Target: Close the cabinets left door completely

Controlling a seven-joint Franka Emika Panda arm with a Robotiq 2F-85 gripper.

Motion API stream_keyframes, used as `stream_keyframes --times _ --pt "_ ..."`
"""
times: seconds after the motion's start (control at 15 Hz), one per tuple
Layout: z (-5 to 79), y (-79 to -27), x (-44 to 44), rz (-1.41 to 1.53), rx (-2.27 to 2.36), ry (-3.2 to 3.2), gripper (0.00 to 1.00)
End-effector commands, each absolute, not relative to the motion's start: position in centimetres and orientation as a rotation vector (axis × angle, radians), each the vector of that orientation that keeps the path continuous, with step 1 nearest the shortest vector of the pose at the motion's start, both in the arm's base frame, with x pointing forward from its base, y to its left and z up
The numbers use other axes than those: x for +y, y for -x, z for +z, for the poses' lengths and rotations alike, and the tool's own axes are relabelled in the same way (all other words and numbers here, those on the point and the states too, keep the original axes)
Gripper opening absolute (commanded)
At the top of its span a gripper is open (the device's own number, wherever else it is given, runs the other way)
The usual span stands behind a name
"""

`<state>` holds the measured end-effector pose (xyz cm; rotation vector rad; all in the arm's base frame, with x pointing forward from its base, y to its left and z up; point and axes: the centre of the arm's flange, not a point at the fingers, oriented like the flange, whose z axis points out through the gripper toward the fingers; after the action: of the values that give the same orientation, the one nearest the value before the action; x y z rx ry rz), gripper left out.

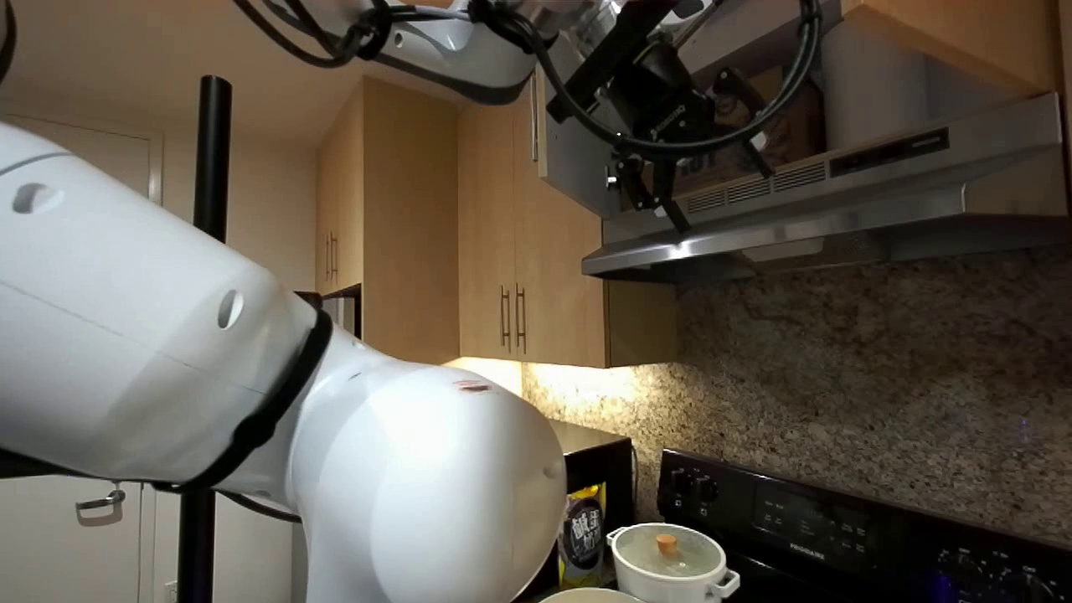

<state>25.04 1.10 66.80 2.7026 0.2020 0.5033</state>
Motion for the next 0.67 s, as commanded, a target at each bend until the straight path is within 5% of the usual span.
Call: stream_keyframes --times 0.0,0.6 --pt "69.1 -22.0 1.5 0.616 0.059 -2.656 1.0" --pt "76.3 -16.9 2.0 0.949 -0.337 -2.51 1.0"
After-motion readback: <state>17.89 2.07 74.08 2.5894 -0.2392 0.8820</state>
